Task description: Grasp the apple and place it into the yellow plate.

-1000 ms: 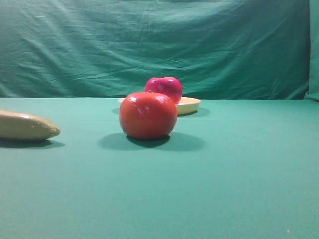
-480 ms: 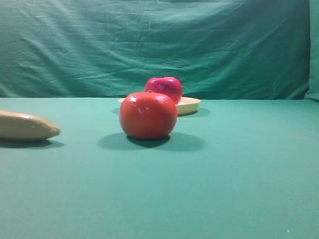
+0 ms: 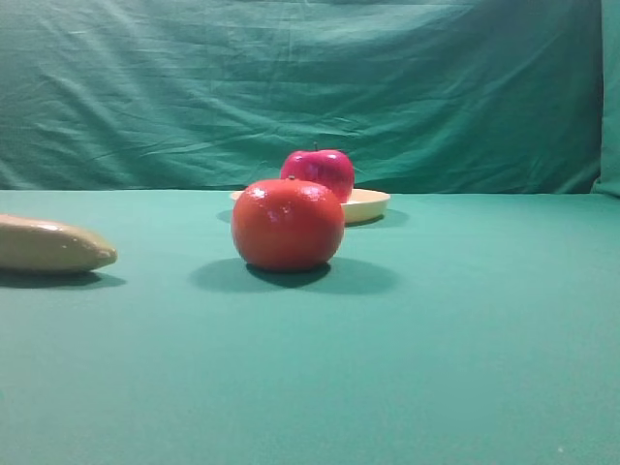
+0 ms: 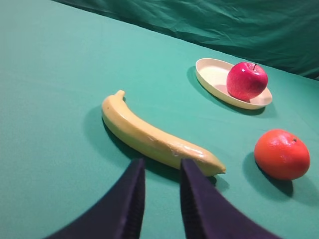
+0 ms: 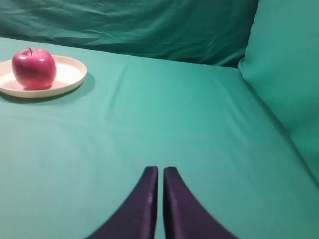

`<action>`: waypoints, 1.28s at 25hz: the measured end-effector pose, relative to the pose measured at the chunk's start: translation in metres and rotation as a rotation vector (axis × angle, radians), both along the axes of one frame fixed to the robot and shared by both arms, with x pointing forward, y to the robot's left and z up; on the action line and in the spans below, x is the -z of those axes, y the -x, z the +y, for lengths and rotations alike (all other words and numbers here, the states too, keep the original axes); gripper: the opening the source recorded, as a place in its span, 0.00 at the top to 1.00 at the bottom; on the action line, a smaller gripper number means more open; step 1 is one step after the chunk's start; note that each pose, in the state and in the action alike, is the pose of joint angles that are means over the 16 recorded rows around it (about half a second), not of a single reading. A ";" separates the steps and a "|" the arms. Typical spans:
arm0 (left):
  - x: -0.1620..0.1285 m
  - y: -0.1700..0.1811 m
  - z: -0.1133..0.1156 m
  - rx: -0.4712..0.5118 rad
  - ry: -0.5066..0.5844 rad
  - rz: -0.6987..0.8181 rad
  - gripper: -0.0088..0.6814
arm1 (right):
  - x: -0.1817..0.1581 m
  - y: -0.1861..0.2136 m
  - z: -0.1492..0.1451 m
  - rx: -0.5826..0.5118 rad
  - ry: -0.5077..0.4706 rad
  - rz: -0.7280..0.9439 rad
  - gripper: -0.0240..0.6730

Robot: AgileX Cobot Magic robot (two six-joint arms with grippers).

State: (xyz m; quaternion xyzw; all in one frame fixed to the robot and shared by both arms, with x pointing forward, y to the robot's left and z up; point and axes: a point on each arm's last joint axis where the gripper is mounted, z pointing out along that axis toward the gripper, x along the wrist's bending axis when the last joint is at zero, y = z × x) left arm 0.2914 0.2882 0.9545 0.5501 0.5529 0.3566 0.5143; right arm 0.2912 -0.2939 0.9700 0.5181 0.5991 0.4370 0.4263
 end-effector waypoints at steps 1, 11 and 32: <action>0.000 0.000 0.000 0.000 0.000 0.000 0.76 | 0.004 0.000 0.000 0.004 0.000 -0.004 0.97; 0.000 0.000 0.000 0.000 0.000 0.000 0.76 | 0.021 0.000 -0.001 0.015 0.002 0.018 0.97; 0.000 0.000 0.000 0.000 0.000 0.000 0.76 | 0.023 0.000 -0.001 0.015 0.005 0.040 0.97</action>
